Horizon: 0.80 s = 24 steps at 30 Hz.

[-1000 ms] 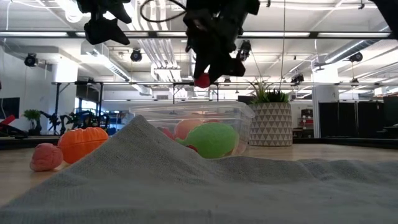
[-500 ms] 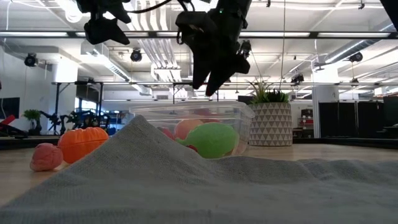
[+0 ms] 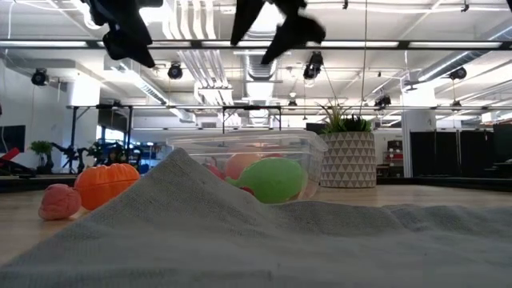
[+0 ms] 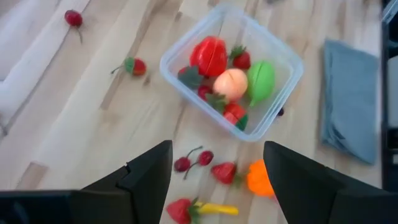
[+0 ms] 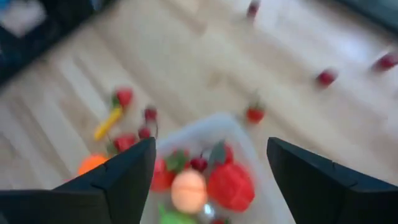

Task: Pick and placing Produce into tupperware
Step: Put the red cherry into the transparent container

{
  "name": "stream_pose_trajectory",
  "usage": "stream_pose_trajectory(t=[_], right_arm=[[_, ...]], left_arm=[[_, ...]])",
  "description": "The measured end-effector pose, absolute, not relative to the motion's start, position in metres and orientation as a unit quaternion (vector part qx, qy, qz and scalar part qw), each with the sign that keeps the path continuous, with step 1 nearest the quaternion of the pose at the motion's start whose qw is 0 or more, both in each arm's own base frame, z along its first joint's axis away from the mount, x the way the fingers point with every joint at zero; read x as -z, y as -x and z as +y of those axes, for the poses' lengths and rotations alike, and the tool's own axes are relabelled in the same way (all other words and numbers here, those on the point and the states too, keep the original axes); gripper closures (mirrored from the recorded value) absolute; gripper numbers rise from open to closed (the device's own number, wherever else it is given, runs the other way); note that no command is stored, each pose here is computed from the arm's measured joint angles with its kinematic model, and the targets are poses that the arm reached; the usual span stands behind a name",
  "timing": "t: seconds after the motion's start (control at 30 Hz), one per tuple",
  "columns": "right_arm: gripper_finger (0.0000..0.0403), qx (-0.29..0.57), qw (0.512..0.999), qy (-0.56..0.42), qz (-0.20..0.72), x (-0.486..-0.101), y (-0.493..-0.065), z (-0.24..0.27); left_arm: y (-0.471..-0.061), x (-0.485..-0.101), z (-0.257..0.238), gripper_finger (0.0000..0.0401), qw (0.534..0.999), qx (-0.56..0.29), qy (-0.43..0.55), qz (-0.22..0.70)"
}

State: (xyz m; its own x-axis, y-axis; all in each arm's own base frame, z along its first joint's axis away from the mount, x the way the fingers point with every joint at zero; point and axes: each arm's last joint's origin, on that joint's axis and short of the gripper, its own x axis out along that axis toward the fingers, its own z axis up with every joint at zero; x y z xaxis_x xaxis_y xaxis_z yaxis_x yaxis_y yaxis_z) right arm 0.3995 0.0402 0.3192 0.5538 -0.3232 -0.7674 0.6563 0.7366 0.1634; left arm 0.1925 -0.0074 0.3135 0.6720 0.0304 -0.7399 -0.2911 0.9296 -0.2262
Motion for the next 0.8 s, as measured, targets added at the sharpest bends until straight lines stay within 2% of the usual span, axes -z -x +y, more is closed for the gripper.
stream_pose_trajectory(t=[0.23, 0.4, 0.63, 0.8], right_arm=[[0.0097, 0.408, 0.864, -0.173, 0.240, -0.381, -0.347, 0.045], [0.0100, 0.426, 0.862, -0.182, 0.208, -0.411, -0.305, 0.046], [0.0090, 0.460, 0.832, -0.220, 0.218, -0.425, -0.259, 0.038], [0.0091, 0.467, 0.822, -0.208, 0.252, -0.423, -0.247, 0.035]], left_arm=[[-0.198, -0.314, -0.003, 0.0163, 0.907, -0.151, 0.134, 0.370], [-0.216, -0.306, 0.005, 0.0163, 0.907, -0.157, 0.106, 0.376], [-0.246, -0.273, 0.053, 0.0163, 0.849, -0.215, 0.081, 0.475], [-0.245, -0.257, 0.109, 0.0164, 0.792, -0.282, 0.123, 0.527]])
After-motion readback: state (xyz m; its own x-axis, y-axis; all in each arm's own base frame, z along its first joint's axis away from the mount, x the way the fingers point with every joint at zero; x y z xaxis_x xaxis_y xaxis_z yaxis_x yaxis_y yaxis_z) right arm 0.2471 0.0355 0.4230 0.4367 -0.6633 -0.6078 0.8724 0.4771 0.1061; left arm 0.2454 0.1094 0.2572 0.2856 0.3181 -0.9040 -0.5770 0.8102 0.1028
